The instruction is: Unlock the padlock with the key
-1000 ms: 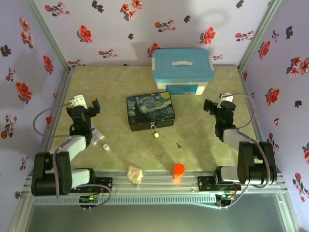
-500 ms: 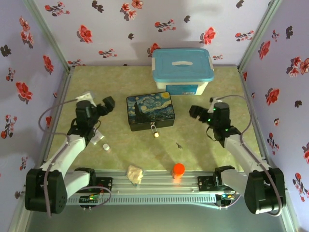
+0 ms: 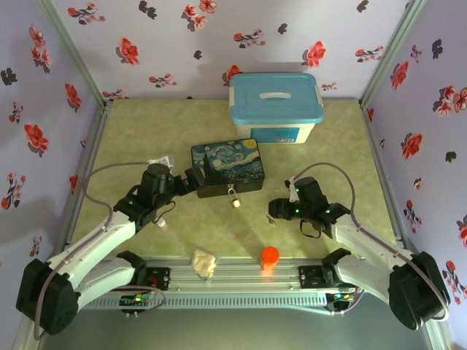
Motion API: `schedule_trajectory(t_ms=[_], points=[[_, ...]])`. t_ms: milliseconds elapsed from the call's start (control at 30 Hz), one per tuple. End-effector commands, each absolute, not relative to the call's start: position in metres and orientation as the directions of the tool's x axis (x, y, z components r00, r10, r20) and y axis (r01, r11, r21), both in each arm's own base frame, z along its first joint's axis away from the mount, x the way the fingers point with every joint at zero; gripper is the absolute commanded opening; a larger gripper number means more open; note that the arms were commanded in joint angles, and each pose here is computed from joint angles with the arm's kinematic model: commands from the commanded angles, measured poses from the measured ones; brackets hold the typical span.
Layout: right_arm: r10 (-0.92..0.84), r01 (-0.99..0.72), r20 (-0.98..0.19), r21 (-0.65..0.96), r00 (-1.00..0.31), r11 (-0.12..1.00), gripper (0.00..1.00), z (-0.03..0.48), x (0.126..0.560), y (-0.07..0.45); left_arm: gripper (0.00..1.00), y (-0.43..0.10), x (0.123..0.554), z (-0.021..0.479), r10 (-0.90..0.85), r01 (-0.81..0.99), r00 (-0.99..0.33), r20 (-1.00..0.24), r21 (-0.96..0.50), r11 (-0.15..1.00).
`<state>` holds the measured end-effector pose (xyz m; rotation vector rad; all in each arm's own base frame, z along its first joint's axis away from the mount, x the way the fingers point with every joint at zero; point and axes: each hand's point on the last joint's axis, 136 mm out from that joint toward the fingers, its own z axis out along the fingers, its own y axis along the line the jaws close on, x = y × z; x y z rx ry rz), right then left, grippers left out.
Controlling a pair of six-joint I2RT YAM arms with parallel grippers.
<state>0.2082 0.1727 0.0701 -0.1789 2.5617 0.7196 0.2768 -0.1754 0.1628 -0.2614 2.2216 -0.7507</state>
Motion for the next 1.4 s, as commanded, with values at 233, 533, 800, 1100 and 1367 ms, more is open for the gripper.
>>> schedule_trajectory(t_ms=[233,533,800,1100,1367], points=[[-0.155,-0.287,-0.343,0.379,-0.927,0.880,0.43,0.036,0.184,0.186,0.99,-0.203,0.264,0.144,-0.380,0.022,-0.731,-0.568,-0.575,0.818],[-0.208,-0.305,-0.341,0.260,-0.917,0.916,0.39,0.028,0.185,0.184,0.99,-0.215,0.265,0.139,-0.391,0.030,-0.732,-0.558,-0.600,0.800],[-0.232,-0.284,-0.313,0.132,-0.921,0.950,0.33,0.018,0.184,0.175,0.99,-0.219,0.269,0.134,-0.386,0.023,-0.741,-0.550,-0.595,0.804],[-0.287,-0.316,-0.260,0.074,-0.922,0.946,0.14,0.004,0.177,0.182,1.00,-0.223,0.273,0.137,-0.378,0.036,-0.737,-0.561,-0.590,0.806],[-0.312,-0.345,-0.279,0.080,-0.908,0.935,0.00,0.009,0.183,0.189,1.00,-0.225,0.277,0.144,-0.370,0.053,-0.725,-0.581,-0.583,0.811]])
